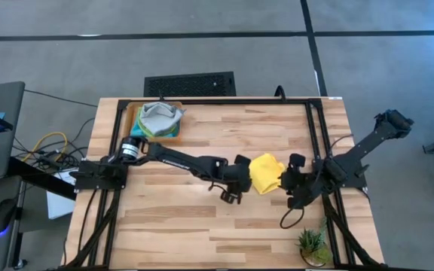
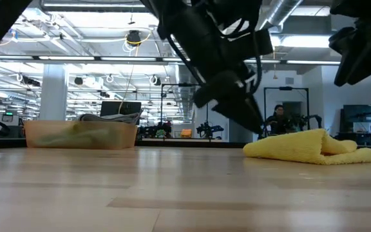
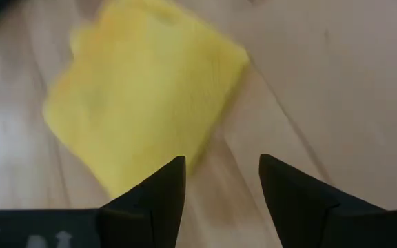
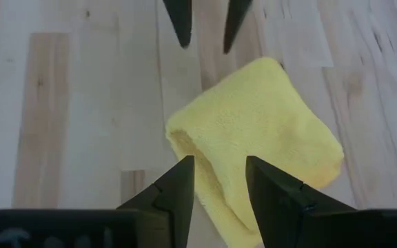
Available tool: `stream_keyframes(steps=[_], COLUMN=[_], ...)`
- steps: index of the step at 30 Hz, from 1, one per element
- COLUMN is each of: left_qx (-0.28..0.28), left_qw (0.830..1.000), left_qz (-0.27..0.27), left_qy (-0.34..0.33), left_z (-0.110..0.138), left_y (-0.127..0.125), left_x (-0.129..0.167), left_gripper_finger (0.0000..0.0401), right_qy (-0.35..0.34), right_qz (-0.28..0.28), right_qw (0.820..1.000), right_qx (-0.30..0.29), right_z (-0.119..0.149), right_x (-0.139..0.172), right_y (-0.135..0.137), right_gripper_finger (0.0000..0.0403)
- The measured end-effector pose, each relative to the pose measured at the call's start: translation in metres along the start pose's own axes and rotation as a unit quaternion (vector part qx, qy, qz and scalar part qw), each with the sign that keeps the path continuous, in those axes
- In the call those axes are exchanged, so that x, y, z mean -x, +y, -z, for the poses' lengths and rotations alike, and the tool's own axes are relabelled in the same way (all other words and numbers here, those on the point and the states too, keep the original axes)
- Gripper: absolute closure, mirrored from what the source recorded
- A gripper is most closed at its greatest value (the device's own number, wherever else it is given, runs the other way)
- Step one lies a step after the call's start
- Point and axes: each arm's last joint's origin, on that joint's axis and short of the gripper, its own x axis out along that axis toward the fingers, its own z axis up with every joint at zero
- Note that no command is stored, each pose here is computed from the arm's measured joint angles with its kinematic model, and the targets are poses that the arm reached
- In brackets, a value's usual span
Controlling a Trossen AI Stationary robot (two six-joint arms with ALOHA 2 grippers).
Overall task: Fold microfiber towels
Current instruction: Put the yellow microfiber cloth into the orange bin
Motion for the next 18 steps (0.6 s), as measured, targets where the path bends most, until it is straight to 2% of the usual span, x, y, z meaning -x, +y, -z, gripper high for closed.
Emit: stream_keyframes(steps=[5, 9, 11, 15, 18], left_qx=[-0.005, 0.026, 0.027, 0.03, 0.028], left_qw=[0.998, 0.996, 0.998, 0.996, 0.995], left_qz=[-0.036, -0.016, -0.001, -0.013, -0.023], left_qy=[-0.059, -0.079, -0.065, -0.082, -0.091], left_z=[-0.005, -0.001, 0.007, 0.013, 0.011], left_y=[0.006, 0.01, 0.008, 0.007, 0.01], left_x=[-0.003, -0.011, -0.021, -0.04, -0.041], left_gripper_finger=[0.0223, 0.0223, 0.0223, 0.0223, 0.0223], right_qy=[-0.007, -0.007, -0.007, -0.006, -0.006], right_qz=[-0.007, -0.007, -0.007, -0.007, -0.007], right_qw=[1.0, 1.0, 1.0, 1.0, 1.0], right_qx=[-0.002, -0.007, -0.007, -0.007, -0.006], right_z=[0.0, 0.0, 0.0, 0.0, 0.0], right_x=[0.001, 0.001, 0.001, 0.001, 0.001], right_y=[0.003, 0.003, 0.003, 0.003, 0.003], right_gripper_finger=[0.0248, 0.0248, 0.0248, 0.0248, 0.0248])
